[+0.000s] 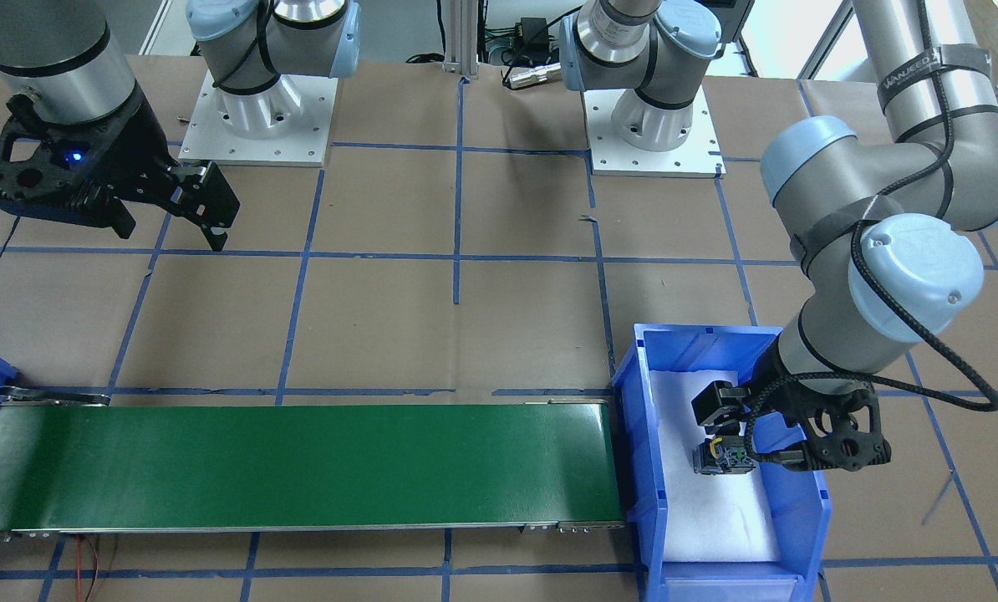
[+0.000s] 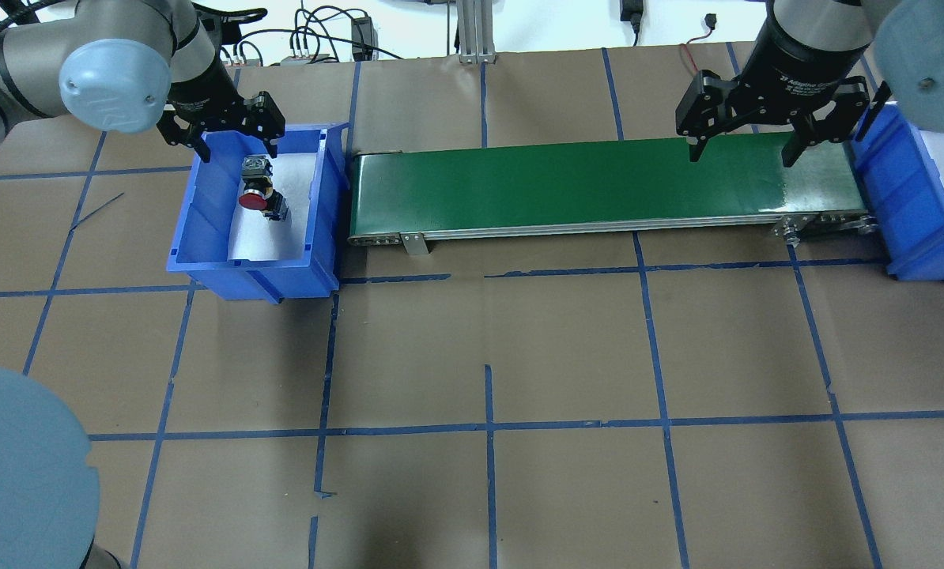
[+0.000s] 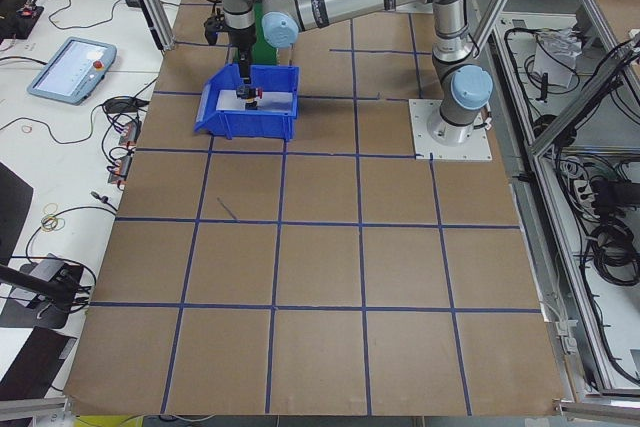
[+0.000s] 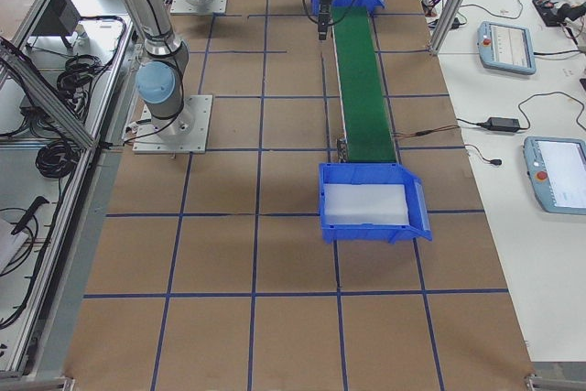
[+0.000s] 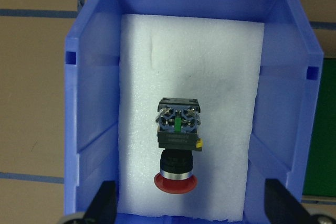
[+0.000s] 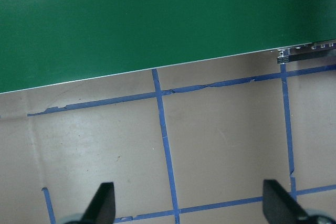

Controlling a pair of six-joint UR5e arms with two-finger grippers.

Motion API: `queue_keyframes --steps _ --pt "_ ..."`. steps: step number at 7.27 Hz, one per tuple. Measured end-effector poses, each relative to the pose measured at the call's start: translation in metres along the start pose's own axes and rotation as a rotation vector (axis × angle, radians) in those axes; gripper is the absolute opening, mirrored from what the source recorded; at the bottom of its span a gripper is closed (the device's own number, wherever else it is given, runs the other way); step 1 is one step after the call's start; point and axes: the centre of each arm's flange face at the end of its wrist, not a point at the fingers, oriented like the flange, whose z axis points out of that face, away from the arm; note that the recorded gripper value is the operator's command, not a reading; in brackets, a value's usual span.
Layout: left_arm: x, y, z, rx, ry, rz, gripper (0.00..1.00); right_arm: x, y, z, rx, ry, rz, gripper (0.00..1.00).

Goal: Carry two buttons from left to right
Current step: 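Lower the left gripper and grasp the red-capped button in the bin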

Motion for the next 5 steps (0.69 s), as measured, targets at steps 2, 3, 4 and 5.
queue_keyframes --steps 2,3,4,5 --pt "-0.008 -0.009 0.02 -0.004 0.028 -0.01 0.99 0.0 0.0 0.0 0.001 0.0 -0.002 1.0" --pt "-0.009 -0.009 0.027 -0.009 0.034 -0.011 0.99 0.0 0.0 0.0 0.0 0.0 -0.002 1.0" --pt "-0.008 -0.007 0.035 -0.018 0.036 -0.009 0.99 0.0 0.0 0.0 0.0 0.0 -0.002 1.0" --pt "-0.008 -0.004 0.042 -0.03 0.036 -0.004 0.99 0.0 0.0 0.0 0.0 0.0 -0.002 1.0"
